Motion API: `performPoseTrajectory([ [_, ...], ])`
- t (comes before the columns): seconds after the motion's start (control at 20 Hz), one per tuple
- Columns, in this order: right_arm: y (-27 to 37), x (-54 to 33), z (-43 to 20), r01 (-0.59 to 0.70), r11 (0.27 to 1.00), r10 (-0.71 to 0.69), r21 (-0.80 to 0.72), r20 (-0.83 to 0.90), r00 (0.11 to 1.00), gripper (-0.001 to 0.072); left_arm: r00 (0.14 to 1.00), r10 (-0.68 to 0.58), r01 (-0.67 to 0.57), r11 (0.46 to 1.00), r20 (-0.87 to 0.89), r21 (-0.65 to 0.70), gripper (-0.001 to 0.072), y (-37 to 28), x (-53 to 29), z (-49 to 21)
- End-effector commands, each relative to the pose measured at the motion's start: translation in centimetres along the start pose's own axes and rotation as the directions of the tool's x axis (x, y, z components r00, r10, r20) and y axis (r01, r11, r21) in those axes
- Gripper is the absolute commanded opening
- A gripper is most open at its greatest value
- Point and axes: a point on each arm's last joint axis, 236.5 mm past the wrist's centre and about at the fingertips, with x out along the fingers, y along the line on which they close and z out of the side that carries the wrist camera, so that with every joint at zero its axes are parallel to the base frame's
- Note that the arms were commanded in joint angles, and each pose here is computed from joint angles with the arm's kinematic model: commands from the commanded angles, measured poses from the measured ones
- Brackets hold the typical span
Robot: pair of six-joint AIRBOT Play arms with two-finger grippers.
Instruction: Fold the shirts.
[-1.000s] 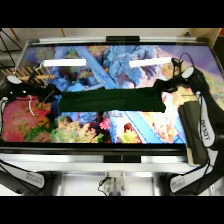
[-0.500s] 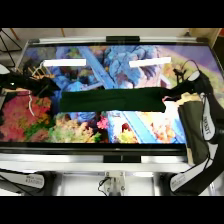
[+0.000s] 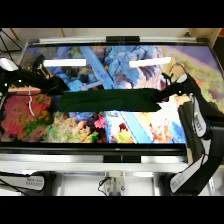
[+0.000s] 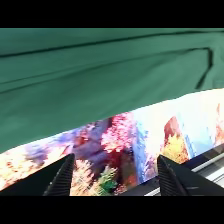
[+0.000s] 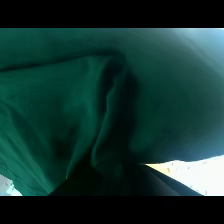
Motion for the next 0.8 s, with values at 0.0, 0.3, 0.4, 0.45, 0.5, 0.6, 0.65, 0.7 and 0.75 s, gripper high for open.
performPoseTrajectory([
  [0.0, 2.7, -2.8, 1.0, -0.016, 0.999, 0.018, -0.041, 0.044, 0.999, 0.0068, 1.000, -0.007, 0.006, 0.998, 0.013, 0.058, 0.0405, -2.5, 1.9, 0.4],
  [0.3, 9.5, -14.0, 1.3, -0.036, 0.989, 0.059, -0.143, 0.158, 0.986, 0.0068, 0.996, -0.094, 0.093, 0.987, 0.000, 0.132, 0.0055, -9.4, 12.1, -0.1],
  [0.4, 11.1, -16.6, 0.4, -0.035, 0.986, 0.063, -0.162, 0.172, 0.983, 0.0069, 0.985, -0.169, 0.172, 0.980, -0.036, 0.102, 0.0055, -12.5, 16.5, -1.6],
  [0.45, 11.7, -17.6, -0.2, -0.034, 0.986, 0.063, -0.161, 0.179, 0.982, 0.0069, 0.979, -0.203, 0.204, 0.976, -0.029, 0.081, 0.0055, -14.0, 18.7, -1.9],
  [0.5, 12.3, -18.5, -0.9, -0.036, 0.987, 0.064, -0.157, 0.176, 0.982, 0.0069, 0.971, -0.237, 0.238, 0.970, -0.014, 0.054, 0.0054, -15.5, 20.5, -2.2],
  [0.6, 13.5, -20.1, -2.7, -0.051, 0.985, 0.077, -0.164, 0.157, 0.985, 0.0069, 0.954, -0.301, 0.300, 0.953, 0.008, 0.027, 0.0037, -18.2, 23.1, -2.9],
  [0.65, 14.3, -20.8, -3.5, -0.066, 0.983, 0.092, -0.169, 0.151, 0.984, 0.0069, 0.945, -0.325, 0.325, 0.946, 0.022, 0.003, 0.0037, -19.5, 24.3, -3.3],
  [0.7, 15.2, -21.5, -4.1, -0.084, 0.981, 0.111, -0.176, 0.150, 0.982, 0.0068, 0.941, -0.337, 0.337, 0.941, 0.037, -0.015, 0.0037, -20.3, 25.3, -3.6],
  [0.75, 16.1, -22.2, -4.5, -0.104, 0.977, 0.134, -0.184, 0.156, 0.979, 0.0069, 0.940, -0.338, 0.339, 0.940, 0.047, -0.025, 0.0036, -21.0, 26.4, -4.1],
])
